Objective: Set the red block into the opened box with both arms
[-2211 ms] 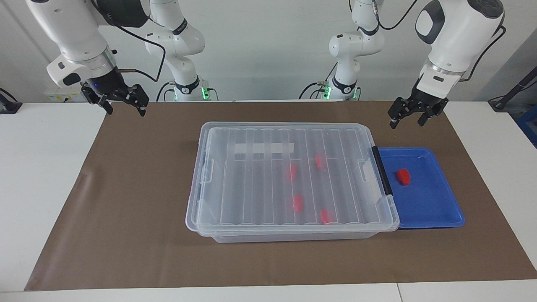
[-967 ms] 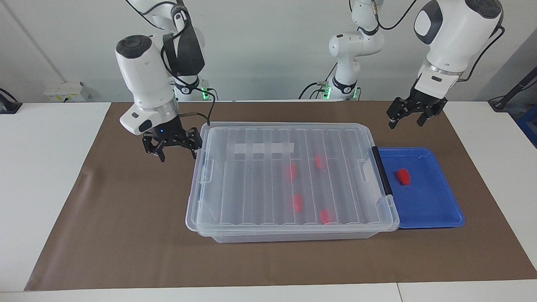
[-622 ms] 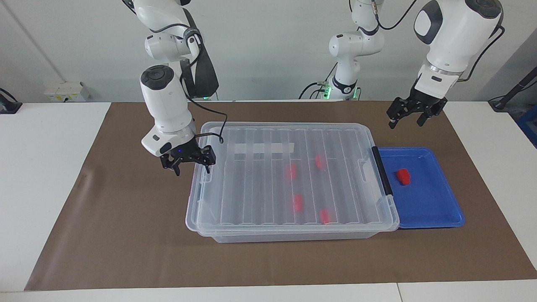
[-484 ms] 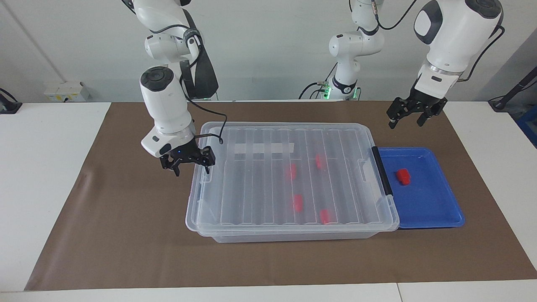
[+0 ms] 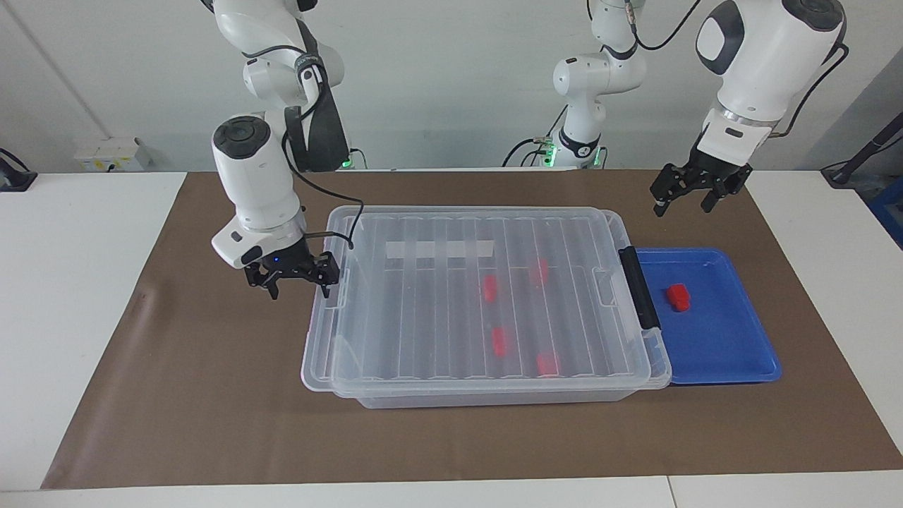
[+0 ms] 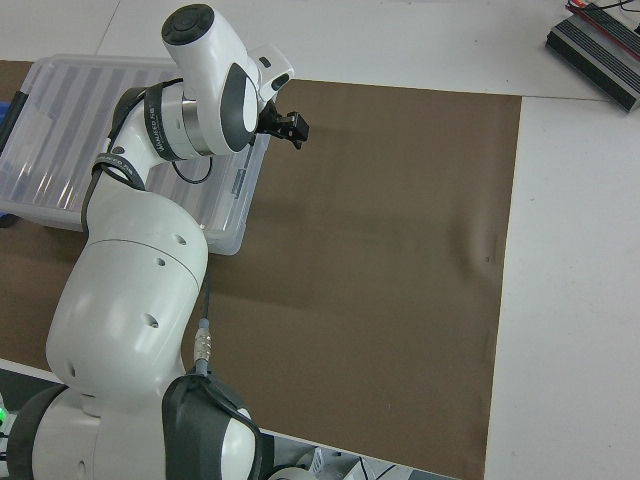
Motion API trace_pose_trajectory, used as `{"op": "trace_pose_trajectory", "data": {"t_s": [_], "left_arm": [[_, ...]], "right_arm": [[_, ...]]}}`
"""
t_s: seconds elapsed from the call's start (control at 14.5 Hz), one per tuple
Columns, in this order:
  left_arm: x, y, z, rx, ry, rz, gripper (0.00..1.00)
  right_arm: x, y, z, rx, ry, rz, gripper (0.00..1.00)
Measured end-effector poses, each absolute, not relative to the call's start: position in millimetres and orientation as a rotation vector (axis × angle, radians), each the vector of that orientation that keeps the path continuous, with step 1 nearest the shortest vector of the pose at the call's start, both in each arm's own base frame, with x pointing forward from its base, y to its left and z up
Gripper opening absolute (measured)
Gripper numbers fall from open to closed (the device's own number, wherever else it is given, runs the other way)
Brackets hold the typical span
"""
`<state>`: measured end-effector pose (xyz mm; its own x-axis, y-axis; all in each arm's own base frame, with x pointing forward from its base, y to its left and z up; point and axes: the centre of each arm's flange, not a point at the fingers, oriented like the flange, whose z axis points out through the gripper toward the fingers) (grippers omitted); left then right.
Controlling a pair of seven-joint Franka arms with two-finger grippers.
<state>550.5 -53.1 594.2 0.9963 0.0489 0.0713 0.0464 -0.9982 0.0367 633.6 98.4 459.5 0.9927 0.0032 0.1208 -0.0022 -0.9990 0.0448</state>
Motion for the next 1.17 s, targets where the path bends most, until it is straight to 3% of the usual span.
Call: {"op": "trace_pose_trajectory", "data": {"t_s": [1.17], "left_arm": [[552.0, -48.0, 592.4, 3.170, 0.058, 0.133, 1.00]], "right_arm": [[636.6, -10.0, 461.2, 3.038, -0.068, 0.112, 1.00]]}}
